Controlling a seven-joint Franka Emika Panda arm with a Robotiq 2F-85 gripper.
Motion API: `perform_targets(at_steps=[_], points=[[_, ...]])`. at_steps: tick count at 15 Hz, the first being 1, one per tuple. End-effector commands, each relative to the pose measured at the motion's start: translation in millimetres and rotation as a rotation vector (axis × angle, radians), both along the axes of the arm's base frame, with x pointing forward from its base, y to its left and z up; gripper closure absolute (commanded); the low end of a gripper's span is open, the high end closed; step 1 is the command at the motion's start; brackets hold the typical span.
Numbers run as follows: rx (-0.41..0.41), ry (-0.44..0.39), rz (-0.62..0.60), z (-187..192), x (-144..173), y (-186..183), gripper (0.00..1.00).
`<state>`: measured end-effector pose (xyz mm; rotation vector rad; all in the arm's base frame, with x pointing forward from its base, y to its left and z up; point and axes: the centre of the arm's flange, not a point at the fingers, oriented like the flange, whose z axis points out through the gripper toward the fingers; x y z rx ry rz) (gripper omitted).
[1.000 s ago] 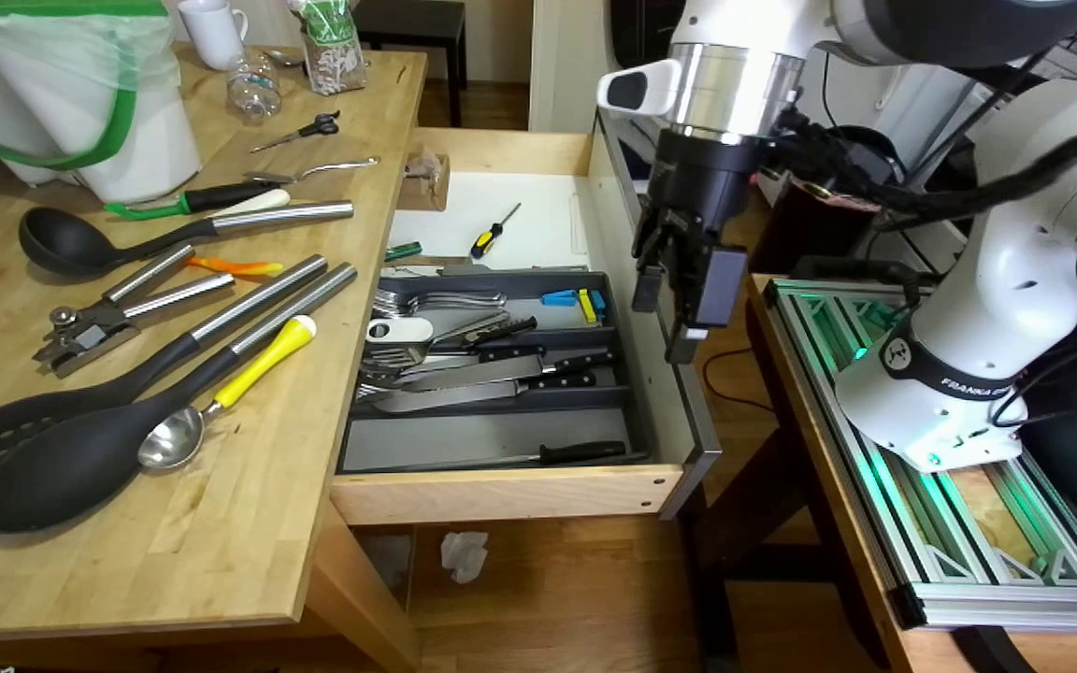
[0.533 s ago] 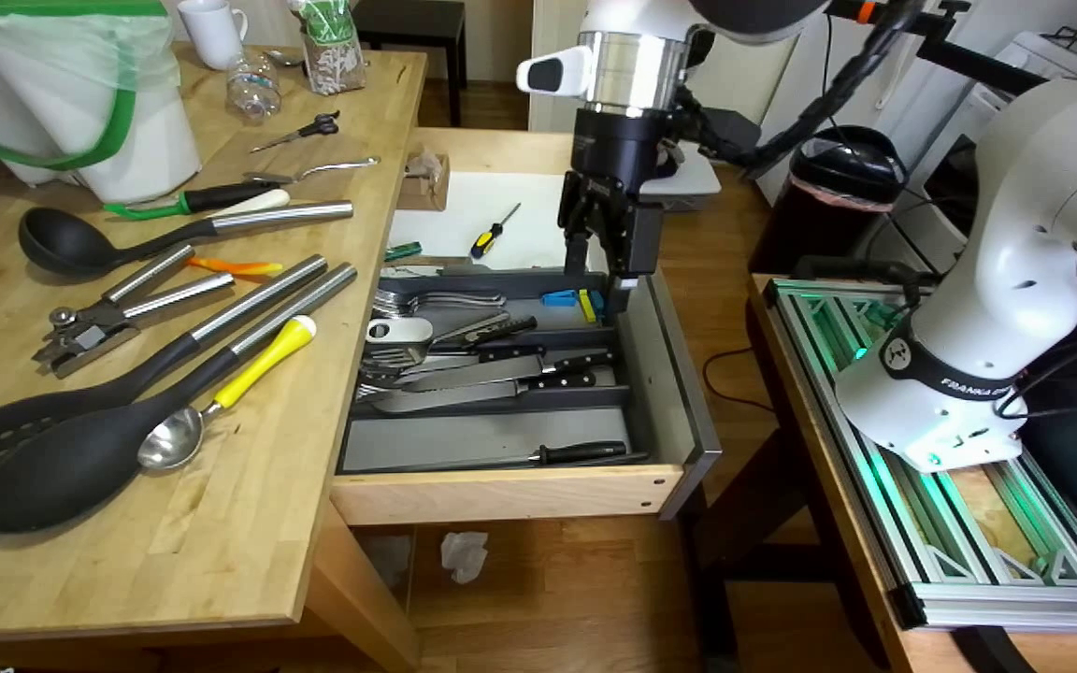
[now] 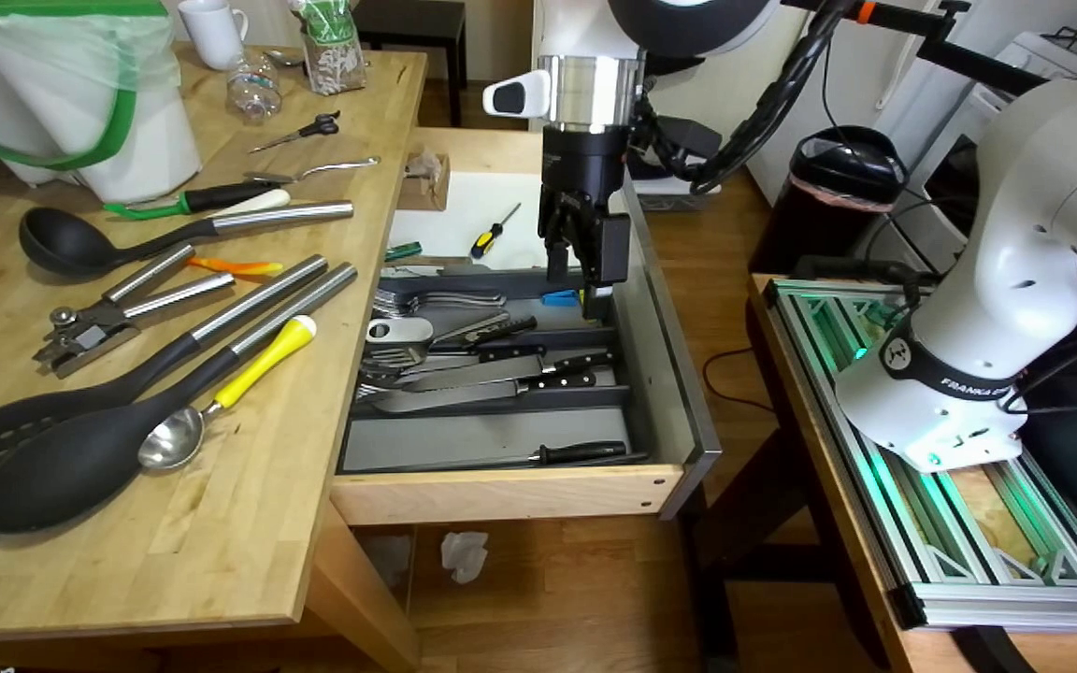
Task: Move the peeler to the right.
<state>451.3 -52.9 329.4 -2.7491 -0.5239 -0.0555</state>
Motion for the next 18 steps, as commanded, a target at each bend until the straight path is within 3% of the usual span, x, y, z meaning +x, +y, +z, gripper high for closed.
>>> perform_targets(at_steps=[1, 5, 12, 18], points=[[-0.016, -0.008, -0.019, -9.4, 13.3, -12.6, 0.0], [-0.102, -0.045, -0.033, -22.3, 28.7, -34.4, 0.0], [-0.2, -0.09, -0.105, -76.8, 48.8, -52.0, 0.0], [-0.246, -0.112, -0.081, -121.9, 65.6, -71.1, 0.0]])
